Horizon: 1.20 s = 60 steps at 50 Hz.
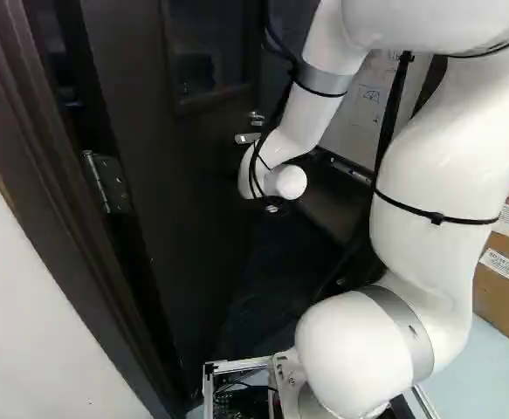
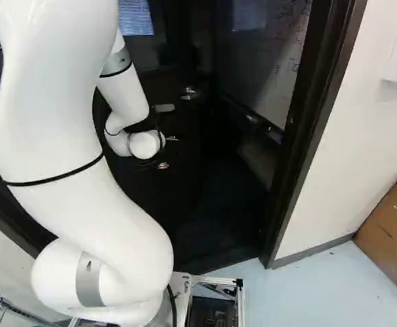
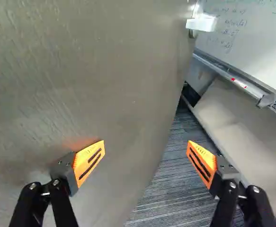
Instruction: Open the door and move inside
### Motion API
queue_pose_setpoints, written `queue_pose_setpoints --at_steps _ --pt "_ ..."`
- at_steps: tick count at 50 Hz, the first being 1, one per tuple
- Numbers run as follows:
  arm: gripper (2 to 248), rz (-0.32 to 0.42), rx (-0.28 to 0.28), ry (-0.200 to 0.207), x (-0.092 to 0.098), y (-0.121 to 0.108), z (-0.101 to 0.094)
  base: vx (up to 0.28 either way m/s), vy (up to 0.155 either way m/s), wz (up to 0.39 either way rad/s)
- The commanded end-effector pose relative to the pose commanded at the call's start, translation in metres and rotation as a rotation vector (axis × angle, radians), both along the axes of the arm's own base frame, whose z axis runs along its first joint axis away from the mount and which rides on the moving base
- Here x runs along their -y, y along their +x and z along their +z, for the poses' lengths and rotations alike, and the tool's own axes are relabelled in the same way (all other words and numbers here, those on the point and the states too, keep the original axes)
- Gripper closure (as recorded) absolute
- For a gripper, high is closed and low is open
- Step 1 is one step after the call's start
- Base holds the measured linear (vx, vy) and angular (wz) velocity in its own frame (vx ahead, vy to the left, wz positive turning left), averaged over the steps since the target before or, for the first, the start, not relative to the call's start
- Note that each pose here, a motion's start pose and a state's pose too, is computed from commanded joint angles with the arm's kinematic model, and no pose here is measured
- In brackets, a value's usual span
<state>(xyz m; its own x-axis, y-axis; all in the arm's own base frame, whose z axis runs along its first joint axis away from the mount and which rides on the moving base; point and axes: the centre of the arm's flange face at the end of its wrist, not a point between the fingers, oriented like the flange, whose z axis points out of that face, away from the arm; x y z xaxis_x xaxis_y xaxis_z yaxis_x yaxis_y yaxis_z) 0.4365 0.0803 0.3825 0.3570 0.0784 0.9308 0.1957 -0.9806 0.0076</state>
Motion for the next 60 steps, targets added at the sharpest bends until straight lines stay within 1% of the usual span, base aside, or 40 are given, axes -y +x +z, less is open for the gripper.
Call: queue_pose_setpoints --at_steps 34,60 --pt "3 0.080 0.010 0.002 -0.043 0.024 -0.001 0.000 0.000 0.000" --pt "3 0.190 0.025 -0.018 -0.080 0.038 -0.003 0.000 0.000 0.000"
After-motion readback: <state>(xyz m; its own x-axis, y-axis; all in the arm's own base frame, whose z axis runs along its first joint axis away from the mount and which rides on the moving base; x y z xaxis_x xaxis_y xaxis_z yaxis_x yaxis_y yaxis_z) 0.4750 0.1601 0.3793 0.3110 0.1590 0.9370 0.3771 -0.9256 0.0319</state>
